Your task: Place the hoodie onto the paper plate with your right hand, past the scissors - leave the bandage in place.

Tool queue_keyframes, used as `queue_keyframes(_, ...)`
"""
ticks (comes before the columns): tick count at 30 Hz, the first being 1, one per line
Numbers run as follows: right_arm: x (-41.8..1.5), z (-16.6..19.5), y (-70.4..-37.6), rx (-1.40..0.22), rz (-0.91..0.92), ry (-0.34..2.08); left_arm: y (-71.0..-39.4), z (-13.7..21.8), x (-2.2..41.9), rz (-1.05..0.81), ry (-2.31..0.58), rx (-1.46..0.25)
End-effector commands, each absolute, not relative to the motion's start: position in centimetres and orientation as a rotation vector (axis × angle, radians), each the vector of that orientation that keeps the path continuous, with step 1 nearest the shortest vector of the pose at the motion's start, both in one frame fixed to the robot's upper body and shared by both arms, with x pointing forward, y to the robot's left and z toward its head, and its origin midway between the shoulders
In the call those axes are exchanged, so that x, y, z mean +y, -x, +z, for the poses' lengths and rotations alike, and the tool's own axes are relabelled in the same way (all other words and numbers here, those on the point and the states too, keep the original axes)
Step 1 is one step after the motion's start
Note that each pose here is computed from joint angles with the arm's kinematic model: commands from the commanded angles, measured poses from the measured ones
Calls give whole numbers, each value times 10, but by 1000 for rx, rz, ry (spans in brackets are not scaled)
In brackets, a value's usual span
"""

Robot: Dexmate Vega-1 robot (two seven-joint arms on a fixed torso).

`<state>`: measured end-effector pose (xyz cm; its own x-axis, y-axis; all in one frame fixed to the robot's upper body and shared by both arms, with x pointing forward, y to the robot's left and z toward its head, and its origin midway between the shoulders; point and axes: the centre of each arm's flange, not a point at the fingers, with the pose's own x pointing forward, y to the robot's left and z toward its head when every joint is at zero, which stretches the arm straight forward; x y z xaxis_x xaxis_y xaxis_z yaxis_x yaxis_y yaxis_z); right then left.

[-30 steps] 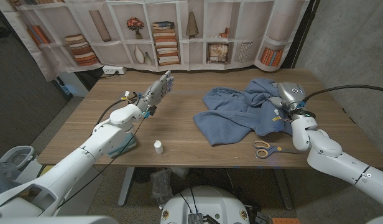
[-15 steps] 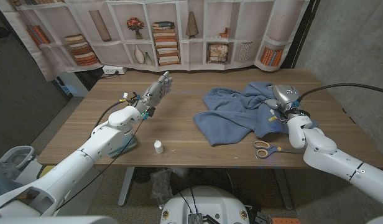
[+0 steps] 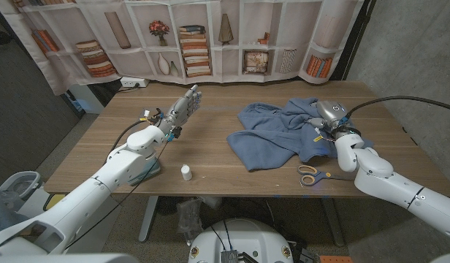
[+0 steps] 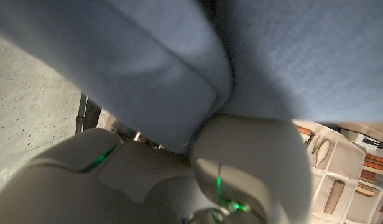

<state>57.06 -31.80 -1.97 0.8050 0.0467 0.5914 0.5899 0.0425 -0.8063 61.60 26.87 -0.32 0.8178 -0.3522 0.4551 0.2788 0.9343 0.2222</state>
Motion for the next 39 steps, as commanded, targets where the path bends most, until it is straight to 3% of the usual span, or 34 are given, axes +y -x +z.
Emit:
queue_keyframes(1, -320, -19, -576, -505, -383, 1490, -618, -7, 264, -342, -146, -502)
queue_keyframes(39, -323, -8, -573, -415, -296, 1491, -618, -10, 261, -336, -144, -487)
